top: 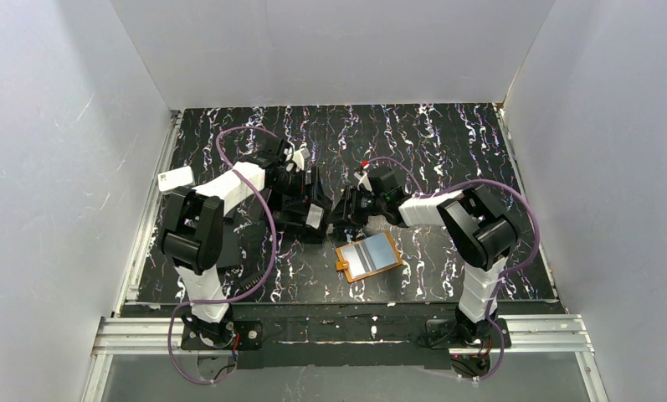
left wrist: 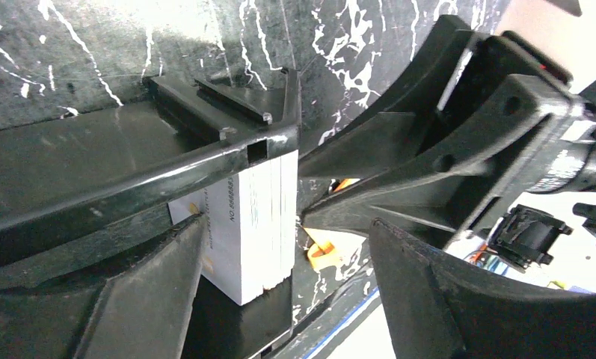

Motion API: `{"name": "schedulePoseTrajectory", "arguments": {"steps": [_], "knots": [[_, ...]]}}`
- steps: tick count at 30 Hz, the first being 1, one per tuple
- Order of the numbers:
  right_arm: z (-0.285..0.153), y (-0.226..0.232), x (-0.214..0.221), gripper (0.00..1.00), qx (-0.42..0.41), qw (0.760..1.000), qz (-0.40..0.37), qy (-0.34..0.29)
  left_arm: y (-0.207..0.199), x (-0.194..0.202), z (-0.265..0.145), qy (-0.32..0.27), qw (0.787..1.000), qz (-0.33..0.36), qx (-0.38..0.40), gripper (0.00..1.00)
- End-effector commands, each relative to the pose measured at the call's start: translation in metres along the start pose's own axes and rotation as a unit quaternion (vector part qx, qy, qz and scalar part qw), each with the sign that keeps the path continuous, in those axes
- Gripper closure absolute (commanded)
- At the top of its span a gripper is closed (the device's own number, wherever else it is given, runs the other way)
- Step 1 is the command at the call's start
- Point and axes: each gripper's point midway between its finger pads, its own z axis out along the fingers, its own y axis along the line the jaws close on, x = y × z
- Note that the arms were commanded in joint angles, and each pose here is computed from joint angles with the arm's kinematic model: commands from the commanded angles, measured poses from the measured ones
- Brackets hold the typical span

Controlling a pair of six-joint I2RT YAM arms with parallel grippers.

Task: Put the credit cards into the card holder
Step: Pick up the credit card from the storage box.

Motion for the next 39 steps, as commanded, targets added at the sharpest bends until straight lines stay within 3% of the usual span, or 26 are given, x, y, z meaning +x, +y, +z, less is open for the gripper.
{"name": "schedulePoseTrajectory", "arguments": {"steps": [1,8,21,35,39], "knots": [[0.004,0.016,-0.015,0.51,-0.029,0.999,-0.014,-0.014,-0.018,-0.004,-0.006,0.0,0.999,0.002,0.044,0.26],[0.003,0.017,-0.016,0.51,-0.03,0.999,-0.018,-0.013,-0.014,-0.002,-0.007,-0.004,0.999,0.0,0.032,0.47],[0.001,0.021,-0.016,0.53,-0.034,0.999,-0.02,-0.013,0.0,-0.001,-0.003,0.007,1.0,-0.004,-0.007,0.74],[-0.001,0.025,-0.014,0.54,-0.041,0.999,-0.023,-0.01,0.007,-0.007,-0.014,0.0,0.999,0.014,-0.049,1.0],[-0.001,0.025,-0.013,0.55,-0.043,0.999,-0.024,-0.008,0.008,-0.009,-0.018,-0.002,0.998,0.019,-0.056,1.0]]}}
